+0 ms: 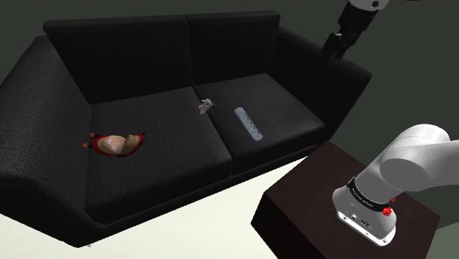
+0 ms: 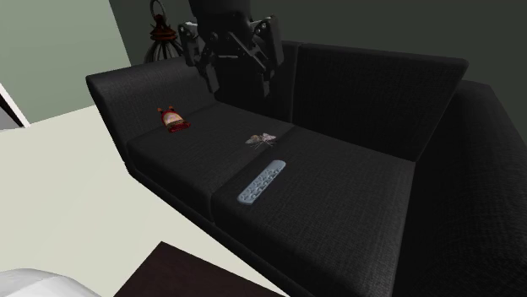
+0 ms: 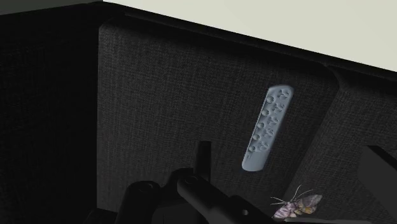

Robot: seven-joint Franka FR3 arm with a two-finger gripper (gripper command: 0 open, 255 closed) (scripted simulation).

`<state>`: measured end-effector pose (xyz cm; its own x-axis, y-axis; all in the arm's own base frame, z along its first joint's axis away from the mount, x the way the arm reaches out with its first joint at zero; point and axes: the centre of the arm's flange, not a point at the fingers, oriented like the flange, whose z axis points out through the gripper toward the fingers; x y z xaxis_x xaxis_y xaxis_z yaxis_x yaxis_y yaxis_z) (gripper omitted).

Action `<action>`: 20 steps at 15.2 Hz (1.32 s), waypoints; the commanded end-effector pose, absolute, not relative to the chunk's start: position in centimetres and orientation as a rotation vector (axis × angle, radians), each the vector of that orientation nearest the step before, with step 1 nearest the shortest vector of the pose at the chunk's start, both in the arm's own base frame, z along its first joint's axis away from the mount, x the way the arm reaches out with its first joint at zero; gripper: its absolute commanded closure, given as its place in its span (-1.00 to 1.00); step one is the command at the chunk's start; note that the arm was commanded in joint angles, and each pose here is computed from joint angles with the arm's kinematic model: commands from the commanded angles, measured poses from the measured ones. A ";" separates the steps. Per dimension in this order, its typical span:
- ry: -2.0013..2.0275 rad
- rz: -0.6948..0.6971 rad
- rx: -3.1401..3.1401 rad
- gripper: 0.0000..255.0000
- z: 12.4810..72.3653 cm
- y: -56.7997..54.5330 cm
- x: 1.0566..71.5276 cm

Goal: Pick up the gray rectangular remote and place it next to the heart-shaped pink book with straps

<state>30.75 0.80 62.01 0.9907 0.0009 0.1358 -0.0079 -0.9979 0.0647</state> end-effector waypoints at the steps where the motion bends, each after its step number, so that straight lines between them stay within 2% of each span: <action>1: -0.005 0.209 3.069 -1.00 62.0 0.8 30.8; 20: -0.052 0.147 3.123 -1.00 40.9 2.8 44.5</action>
<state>43.73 2.59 42.10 0.9950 -0.0302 0.0952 -0.0319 -0.9994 0.0162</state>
